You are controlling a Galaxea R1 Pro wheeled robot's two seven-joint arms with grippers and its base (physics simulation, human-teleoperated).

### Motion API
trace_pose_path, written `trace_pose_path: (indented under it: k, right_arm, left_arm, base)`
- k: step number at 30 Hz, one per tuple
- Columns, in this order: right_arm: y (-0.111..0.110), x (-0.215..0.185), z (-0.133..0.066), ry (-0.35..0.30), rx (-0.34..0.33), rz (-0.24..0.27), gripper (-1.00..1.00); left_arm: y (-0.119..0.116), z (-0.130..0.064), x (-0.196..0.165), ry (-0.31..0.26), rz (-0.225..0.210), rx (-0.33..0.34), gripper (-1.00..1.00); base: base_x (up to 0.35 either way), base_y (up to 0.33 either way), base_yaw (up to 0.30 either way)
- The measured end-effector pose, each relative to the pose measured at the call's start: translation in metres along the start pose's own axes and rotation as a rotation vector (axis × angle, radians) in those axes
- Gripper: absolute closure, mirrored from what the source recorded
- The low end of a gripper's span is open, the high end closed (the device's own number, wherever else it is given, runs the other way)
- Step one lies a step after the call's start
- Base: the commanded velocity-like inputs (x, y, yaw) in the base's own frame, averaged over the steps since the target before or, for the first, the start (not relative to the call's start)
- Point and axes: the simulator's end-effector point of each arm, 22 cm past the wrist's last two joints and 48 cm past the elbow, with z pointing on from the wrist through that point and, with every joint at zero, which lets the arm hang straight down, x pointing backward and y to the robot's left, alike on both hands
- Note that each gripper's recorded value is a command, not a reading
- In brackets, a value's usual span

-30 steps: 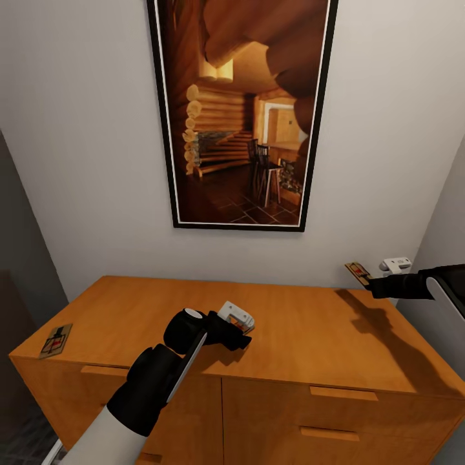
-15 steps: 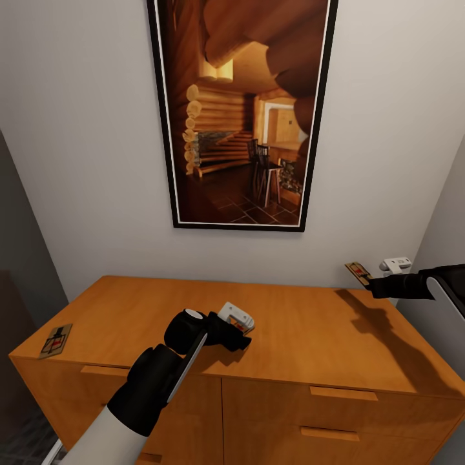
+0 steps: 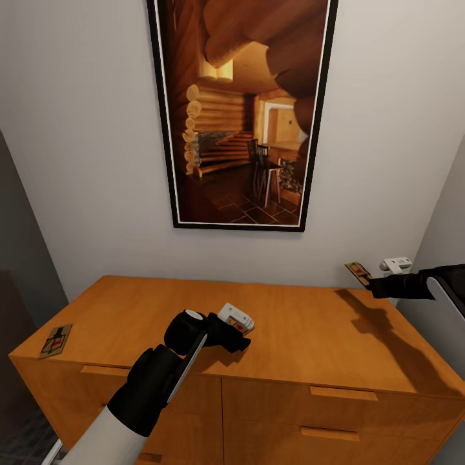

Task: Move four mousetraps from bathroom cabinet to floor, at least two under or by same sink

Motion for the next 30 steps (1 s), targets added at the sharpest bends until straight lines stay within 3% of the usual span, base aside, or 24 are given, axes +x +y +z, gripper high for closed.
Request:
trace_pose_path:
  k: [30]
  right_arm:
    - [0.000,0.000,0.000,0.000,0.000,0.000,1.00]
  left_arm:
    - [0.010,0.000,0.008,0.013,0.001,-0.015,-1.00]
  base:
    - [0.000,0.000,0.000]
